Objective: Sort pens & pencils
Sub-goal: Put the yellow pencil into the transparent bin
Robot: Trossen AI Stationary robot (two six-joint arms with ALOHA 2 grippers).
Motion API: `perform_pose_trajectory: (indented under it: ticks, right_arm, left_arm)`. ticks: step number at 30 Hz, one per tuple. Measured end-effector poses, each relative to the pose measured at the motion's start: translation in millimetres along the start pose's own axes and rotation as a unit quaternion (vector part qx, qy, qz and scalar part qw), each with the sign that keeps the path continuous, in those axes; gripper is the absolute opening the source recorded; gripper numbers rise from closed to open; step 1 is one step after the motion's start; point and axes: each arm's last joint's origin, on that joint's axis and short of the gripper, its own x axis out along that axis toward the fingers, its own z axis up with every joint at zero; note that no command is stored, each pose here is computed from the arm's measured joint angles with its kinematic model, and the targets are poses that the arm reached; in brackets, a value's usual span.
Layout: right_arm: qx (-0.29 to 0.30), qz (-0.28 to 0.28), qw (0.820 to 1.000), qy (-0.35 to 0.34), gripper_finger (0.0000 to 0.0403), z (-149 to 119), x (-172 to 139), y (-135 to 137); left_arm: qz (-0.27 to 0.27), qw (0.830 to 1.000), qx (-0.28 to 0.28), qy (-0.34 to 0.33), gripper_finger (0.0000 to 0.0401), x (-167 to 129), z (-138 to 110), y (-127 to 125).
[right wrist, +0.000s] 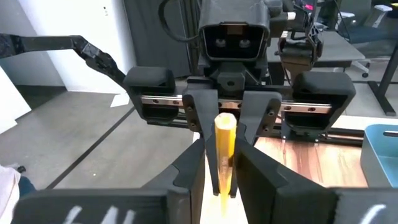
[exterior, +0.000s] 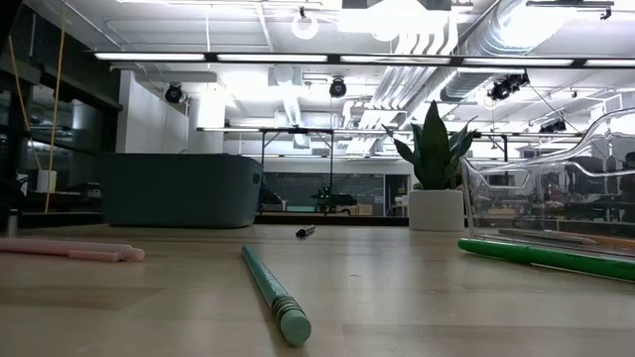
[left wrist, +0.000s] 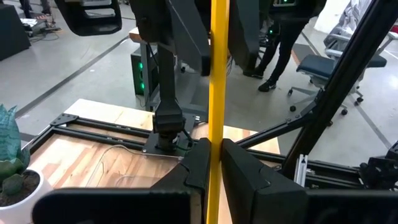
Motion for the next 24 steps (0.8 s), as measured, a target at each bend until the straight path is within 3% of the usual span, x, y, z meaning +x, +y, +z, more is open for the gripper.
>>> perform_pose_trajectory:
  ticks: [9,19,24]
  right_arm:
    - [-0.007,-0.002,1.0,0.0,0.001,0.0,-0.2,-0.2]
    - [-0.006,-0.006,1.0,0.002,0.0008,-0.4,-0.3,-0.4]
    - [-0.005,-0.007,1.0,0.007,0.0005,-1.5,-0.1,-0.6]
  left_arm:
    - [0.0,1.0,0.0,0.0,0.0026,0.0,0.1,0.0]
    - [0.008,1.0,0.007,0.004,0.0027,0.0,-1.1,0.7]
    - [0.013,1.0,0.014,0.016,0.006,0.1,-3.6,1.8]
